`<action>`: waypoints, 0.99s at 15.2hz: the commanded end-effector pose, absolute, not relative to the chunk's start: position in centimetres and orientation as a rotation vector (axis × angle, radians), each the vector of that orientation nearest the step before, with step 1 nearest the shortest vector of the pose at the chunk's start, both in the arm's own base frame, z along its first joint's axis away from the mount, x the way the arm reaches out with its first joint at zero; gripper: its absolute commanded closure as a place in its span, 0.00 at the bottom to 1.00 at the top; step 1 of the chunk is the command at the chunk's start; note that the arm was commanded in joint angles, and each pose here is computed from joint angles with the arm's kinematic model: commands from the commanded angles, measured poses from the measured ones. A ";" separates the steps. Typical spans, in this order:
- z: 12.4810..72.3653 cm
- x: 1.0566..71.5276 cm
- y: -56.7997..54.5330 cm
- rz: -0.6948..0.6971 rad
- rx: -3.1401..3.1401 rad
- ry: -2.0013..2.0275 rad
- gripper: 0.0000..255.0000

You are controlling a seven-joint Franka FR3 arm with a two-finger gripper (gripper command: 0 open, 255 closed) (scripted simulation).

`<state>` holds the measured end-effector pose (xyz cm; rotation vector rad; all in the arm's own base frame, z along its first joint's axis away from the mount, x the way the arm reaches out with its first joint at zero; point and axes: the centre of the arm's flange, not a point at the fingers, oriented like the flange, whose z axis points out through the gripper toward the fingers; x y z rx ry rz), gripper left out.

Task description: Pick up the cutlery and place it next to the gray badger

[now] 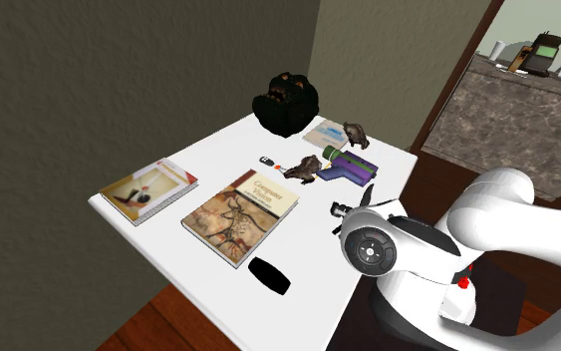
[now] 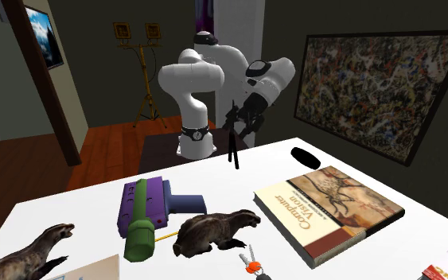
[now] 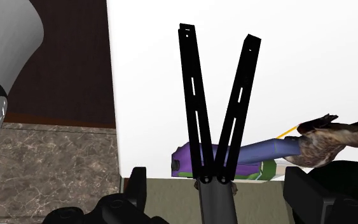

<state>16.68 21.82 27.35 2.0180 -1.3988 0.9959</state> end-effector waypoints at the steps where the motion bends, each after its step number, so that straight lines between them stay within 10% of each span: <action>1: 27.3 16.7 21.8 0.996 2.018 -1.399 0.00; 3: 27.3 16.7 21.8 0.996 2.018 -1.399 0.00; 4: 27.3 16.7 21.8 0.996 2.018 -1.399 1.00; 15: 28.4 16.7 21.8 0.996 2.018 -1.399 1.00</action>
